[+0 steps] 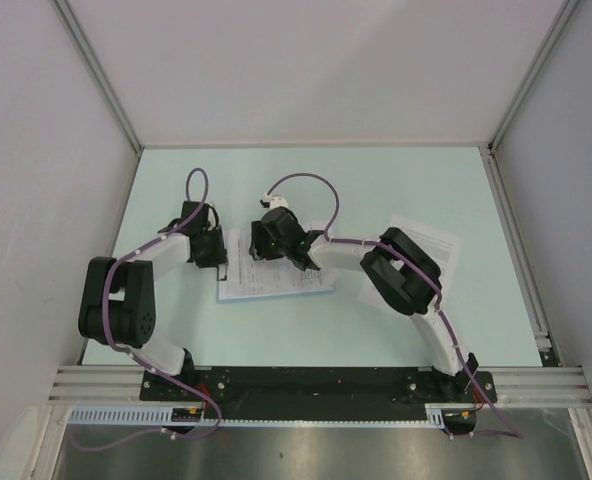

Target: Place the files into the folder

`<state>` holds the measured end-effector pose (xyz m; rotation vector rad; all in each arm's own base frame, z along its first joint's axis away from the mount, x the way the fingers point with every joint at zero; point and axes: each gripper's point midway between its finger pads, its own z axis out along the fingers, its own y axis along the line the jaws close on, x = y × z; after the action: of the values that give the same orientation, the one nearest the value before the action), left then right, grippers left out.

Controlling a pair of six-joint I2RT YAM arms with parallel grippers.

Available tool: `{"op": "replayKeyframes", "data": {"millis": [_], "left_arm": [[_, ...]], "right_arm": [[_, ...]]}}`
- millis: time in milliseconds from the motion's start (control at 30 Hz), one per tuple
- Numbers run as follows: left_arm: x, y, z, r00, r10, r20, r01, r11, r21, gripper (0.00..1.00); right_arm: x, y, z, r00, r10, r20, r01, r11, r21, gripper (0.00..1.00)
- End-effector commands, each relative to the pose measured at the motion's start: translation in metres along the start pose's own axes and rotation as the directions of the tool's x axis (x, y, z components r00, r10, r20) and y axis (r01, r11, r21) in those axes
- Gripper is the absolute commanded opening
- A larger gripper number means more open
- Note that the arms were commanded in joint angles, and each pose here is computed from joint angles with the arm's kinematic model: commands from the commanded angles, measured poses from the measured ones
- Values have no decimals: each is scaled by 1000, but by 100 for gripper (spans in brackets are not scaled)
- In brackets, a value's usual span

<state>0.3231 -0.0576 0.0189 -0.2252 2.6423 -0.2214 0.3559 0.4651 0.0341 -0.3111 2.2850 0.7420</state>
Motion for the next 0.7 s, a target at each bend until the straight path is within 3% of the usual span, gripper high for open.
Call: {"op": "replayKeyframes", "data": {"millis": [0, 233, 500, 667], "left_arm": [[10, -6, -2, 999, 18, -42, -22, 996, -86, 48], [8, -1, -8, 998, 65, -22, -68, 972, -223, 52], [1, 6, -15, 997, 78, 13, -71, 952, -299, 34], [-12, 0, -19, 995, 98, 26, -87, 955, -284, 37]], "right_arm": [[60, -40, 3, 985, -9, -175, 27, 995, 100, 53], [65, -37, 3, 982, -10, -189, 25, 997, 73, 52], [68, -35, 3, 979, -8, -202, 18, 999, 48, 51], [68, -35, 3, 978, -1, -209, 10, 999, 41, 50]]}}
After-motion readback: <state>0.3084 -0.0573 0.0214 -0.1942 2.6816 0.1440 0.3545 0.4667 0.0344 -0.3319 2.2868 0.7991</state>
